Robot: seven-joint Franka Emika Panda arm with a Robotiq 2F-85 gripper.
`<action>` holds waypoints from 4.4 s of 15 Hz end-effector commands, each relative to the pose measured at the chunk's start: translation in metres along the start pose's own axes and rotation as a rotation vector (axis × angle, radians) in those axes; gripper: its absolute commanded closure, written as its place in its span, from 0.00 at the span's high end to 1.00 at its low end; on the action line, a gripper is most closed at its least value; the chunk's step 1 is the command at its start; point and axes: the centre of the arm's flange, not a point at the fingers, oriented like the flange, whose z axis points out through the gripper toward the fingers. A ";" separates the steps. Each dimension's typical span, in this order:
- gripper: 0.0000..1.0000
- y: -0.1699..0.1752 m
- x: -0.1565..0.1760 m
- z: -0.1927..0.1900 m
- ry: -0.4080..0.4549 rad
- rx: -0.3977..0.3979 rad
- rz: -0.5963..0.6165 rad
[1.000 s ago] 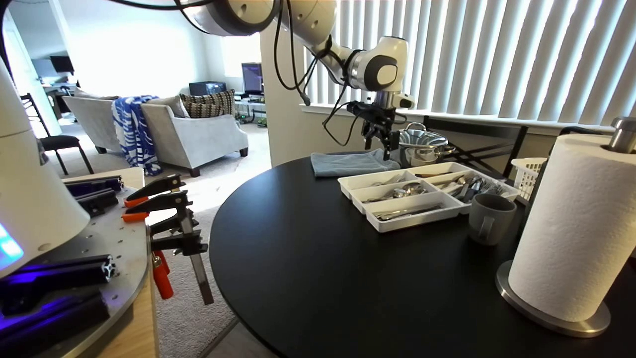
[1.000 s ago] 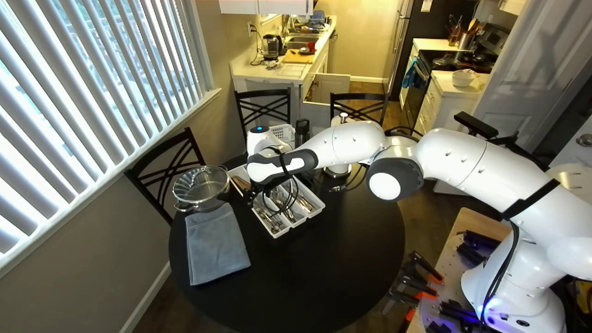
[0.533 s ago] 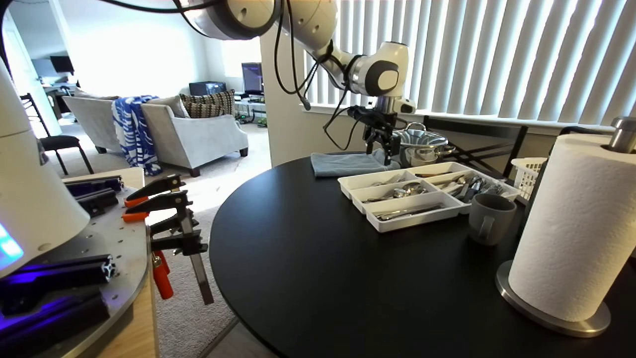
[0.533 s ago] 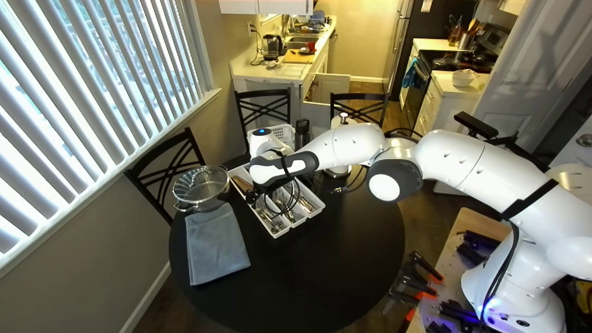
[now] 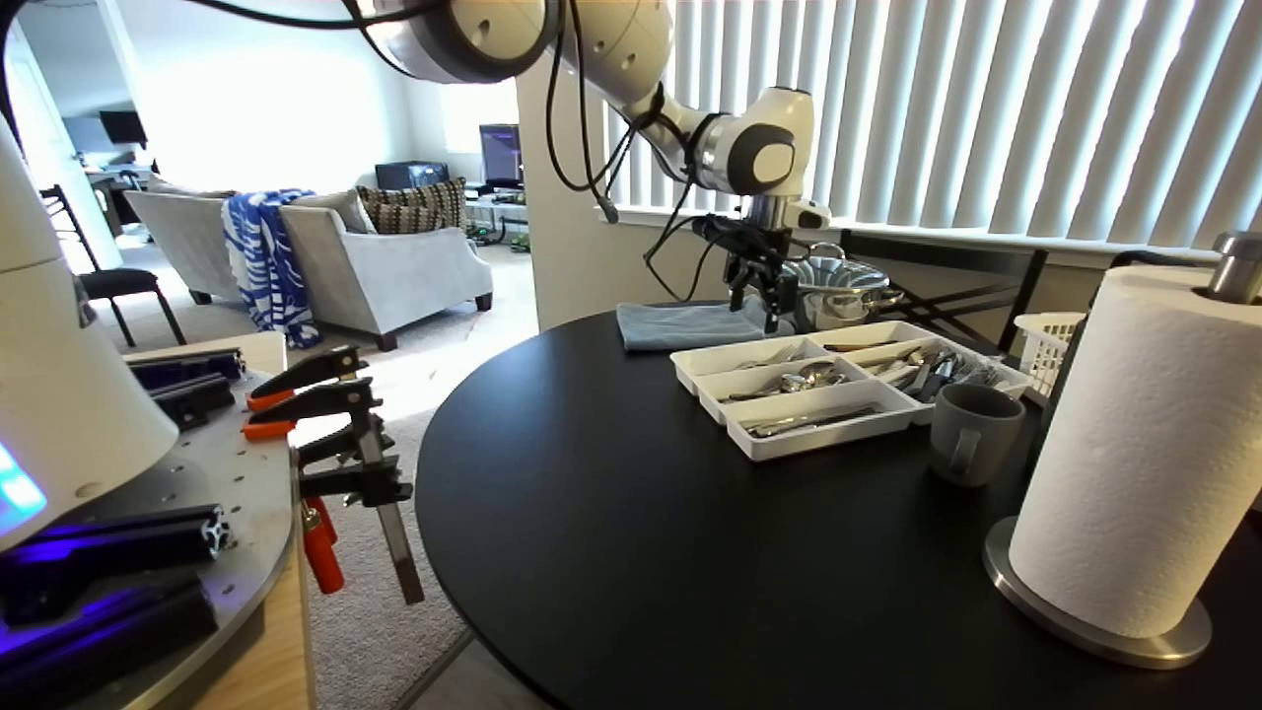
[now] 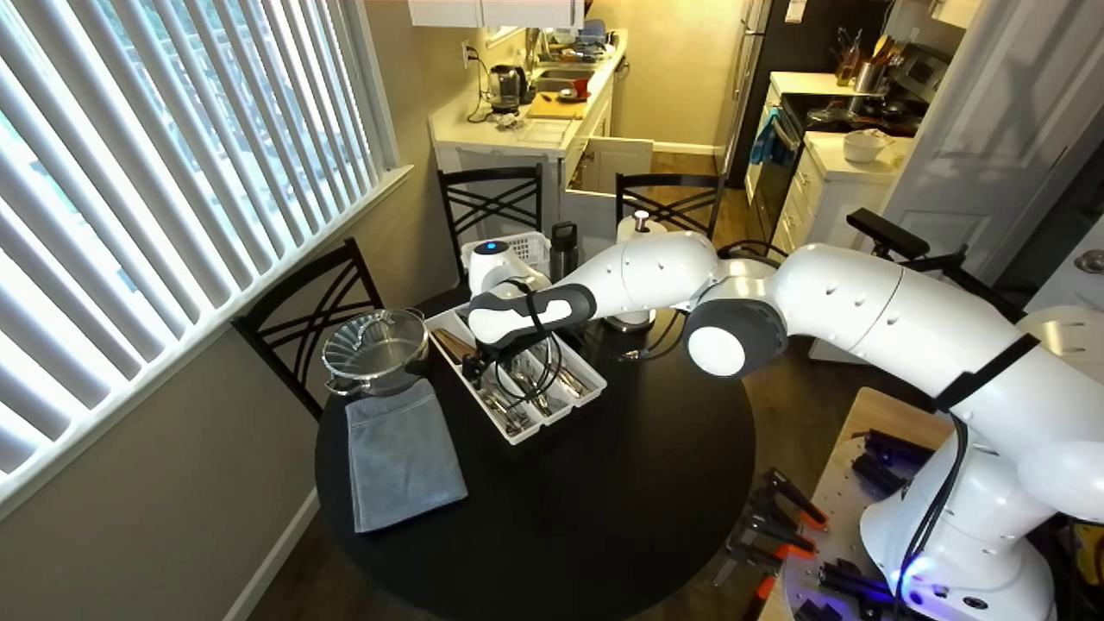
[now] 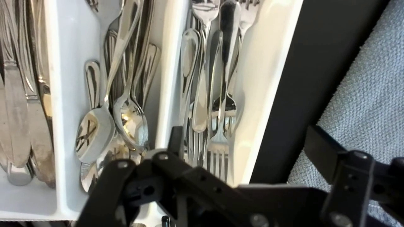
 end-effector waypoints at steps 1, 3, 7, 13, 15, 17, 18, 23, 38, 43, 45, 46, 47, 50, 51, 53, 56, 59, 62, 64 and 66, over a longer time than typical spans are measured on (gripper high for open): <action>0.75 0.007 0.023 0.012 -0.009 0.018 0.021; 0.62 0.012 0.027 0.020 -0.008 0.017 0.029; 0.79 0.018 0.032 0.037 -0.040 0.020 0.026; 1.00 0.013 0.035 0.051 -0.101 0.036 0.011; 0.91 0.013 0.036 0.059 -0.128 0.051 0.009; 0.83 0.011 0.037 0.069 -0.156 0.062 0.006; 0.82 0.010 0.036 0.072 -0.165 0.062 0.006; 0.90 0.012 0.038 0.092 -0.134 0.024 0.027; 0.15 0.014 0.038 0.107 -0.047 -0.003 -0.016; 0.13 0.014 0.036 0.110 -0.075 0.005 -0.100; 0.08 0.015 0.035 0.112 -0.089 0.001 -0.118; 0.10 0.016 0.034 0.113 -0.094 0.007 -0.125; 0.12 0.017 0.033 0.114 -0.099 0.011 -0.126; 0.18 0.019 0.032 0.116 -0.097 0.023 -0.131; 0.40 0.019 0.032 0.116 -0.097 0.025 -0.131; 0.48 0.019 0.032 0.116 -0.092 0.030 -0.127; 0.67 0.015 0.033 0.114 -0.067 0.025 -0.132; 0.85 0.016 0.031 0.116 -0.097 0.010 -0.132; 0.51 0.018 0.031 0.116 -0.118 0.019 -0.153; 0.44 0.018 0.031 0.115 -0.122 0.041 -0.177; 0.30 0.019 0.030 0.117 -0.133 0.068 -0.181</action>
